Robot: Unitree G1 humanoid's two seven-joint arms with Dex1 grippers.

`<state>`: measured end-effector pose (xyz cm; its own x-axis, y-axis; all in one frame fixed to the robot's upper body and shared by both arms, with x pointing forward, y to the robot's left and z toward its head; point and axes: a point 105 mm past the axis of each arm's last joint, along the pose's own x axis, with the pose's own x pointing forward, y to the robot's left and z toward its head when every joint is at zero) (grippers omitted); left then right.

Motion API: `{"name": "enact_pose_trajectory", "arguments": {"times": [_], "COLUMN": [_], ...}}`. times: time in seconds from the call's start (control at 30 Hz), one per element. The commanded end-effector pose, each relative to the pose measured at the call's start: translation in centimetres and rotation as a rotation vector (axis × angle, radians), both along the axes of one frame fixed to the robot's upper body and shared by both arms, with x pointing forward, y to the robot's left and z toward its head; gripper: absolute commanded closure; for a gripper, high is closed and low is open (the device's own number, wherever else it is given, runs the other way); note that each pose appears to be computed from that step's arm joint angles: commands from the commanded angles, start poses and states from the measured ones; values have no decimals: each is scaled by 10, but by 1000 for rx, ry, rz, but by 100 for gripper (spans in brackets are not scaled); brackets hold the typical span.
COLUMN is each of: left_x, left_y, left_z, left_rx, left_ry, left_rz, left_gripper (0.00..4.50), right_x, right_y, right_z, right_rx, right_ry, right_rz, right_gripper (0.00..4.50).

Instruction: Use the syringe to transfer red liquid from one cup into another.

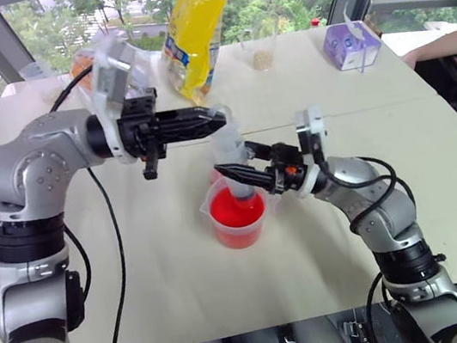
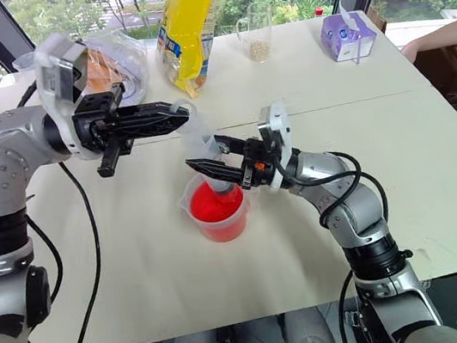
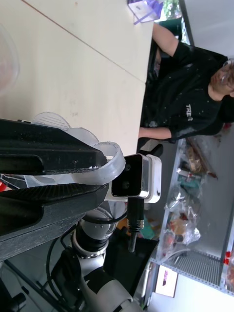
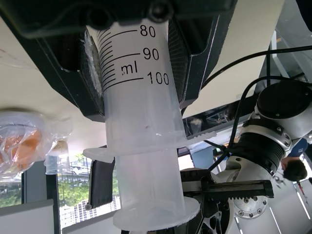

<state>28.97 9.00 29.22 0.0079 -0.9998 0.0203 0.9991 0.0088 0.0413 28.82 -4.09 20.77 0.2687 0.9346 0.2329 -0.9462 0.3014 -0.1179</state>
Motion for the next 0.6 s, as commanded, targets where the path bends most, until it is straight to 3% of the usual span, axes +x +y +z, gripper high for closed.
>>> {"name": "enact_pose_trajectory", "arguments": {"times": [0.03,0.23,0.5,0.6], "left_x": [-2,-1,-1,1], "left_y": [9,14,45,58], "left_z": [17,13,10,14], "left_rx": [-50,-39,-8,-16], "left_ry": [-59,-55,-75,-82], "left_rz": [38,68,181,239], "left_gripper": [334,14,3,3], "right_x": [-12,-17,-17,-11], "right_y": [7,7,0,-4], "right_z": [21,29,46,65], "right_rx": [13,17,51,93], "right_ry": [-66,-78,-94,-113], "right_rz": [53,67,45,27], "right_gripper": [307,307,307,307]}}
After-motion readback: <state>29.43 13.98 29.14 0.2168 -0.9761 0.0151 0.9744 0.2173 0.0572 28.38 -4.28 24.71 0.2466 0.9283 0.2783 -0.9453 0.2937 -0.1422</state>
